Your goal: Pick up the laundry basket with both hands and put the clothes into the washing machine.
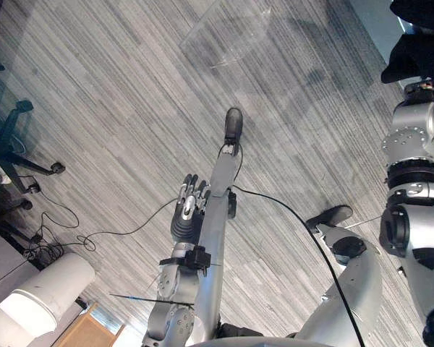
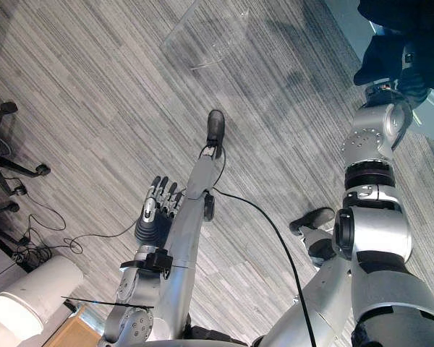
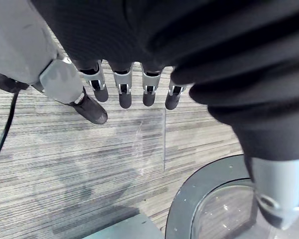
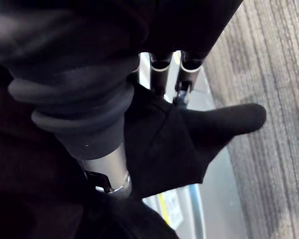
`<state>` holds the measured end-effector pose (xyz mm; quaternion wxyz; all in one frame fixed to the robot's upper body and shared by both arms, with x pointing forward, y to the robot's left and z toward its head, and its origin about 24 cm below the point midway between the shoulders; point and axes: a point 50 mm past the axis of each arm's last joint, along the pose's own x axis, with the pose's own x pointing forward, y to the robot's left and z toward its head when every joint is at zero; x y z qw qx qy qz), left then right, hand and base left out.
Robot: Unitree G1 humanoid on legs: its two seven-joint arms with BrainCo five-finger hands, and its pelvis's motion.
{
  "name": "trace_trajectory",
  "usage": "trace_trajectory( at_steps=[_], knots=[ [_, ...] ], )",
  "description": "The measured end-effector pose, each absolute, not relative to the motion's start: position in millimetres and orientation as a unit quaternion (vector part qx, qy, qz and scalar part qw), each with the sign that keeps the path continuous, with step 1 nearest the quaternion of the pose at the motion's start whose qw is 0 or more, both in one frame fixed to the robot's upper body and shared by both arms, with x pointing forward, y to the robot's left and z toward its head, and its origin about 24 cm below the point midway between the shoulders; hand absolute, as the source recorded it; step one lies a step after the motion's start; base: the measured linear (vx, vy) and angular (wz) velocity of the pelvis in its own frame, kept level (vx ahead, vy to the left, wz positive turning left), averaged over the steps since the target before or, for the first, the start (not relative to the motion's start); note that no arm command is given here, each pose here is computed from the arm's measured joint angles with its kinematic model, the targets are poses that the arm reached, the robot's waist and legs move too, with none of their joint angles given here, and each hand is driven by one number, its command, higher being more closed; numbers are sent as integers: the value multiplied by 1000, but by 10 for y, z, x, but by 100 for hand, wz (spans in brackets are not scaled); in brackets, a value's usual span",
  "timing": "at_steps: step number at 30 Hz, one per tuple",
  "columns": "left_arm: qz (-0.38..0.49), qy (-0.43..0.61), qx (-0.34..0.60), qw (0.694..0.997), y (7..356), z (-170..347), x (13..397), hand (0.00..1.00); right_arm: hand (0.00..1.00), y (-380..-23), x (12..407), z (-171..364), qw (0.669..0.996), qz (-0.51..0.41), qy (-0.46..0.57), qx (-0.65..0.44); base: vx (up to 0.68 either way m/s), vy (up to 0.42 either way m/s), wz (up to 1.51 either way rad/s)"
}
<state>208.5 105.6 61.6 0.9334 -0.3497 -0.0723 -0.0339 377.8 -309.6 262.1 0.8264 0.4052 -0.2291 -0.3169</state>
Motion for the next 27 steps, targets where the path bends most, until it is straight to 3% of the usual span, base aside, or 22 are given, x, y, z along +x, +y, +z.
trace_trajectory(
  at_steps=[4,6,7,9,11,13,16,17,21,27],
  knots=[
    [-34,-97,-362,927,1072,729,2110,0,100,-2892,3869,2838,837,-267,-219,424,13,4,-20],
    [-46,-96,-368,924,1010,750,2111,0,100,-2677,3764,3330,829,-176,-306,433,4,6,-25],
    [-52,-92,-370,923,984,746,2110,0,100,-2637,3665,3551,816,-146,-351,435,8,9,-4],
    [-71,-82,-373,921,927,733,2100,0,100,-2615,3186,4258,745,-68,-496,440,10,2,4],
    [-82,-77,-370,922,928,724,2098,0,100,-2709,3227,4132,740,-103,-486,454,30,4,9],
    [-95,-77,-363,924,944,724,2098,0,100,-2695,3118,4163,702,-91,-512,486,36,12,-6],
    [-97,-74,-374,919,939,728,2109,0,100,-2706,3082,4144,678,-102,-520,509,38,32,-6],
    [-98,-73,-374,919,934,728,2109,0,0,-2703,3069,4131,666,-109,-518,525,41,36,-8],
    [-105,-67,-379,917,890,722,2098,0,0,-2743,3051,4100,660,-153,-510,530,10,35,-8],
    [-109,-44,-359,926,894,643,2069,0,0,-3019,3313,3877,702,-262,-430,504,-28,16,-16]
  ],
)
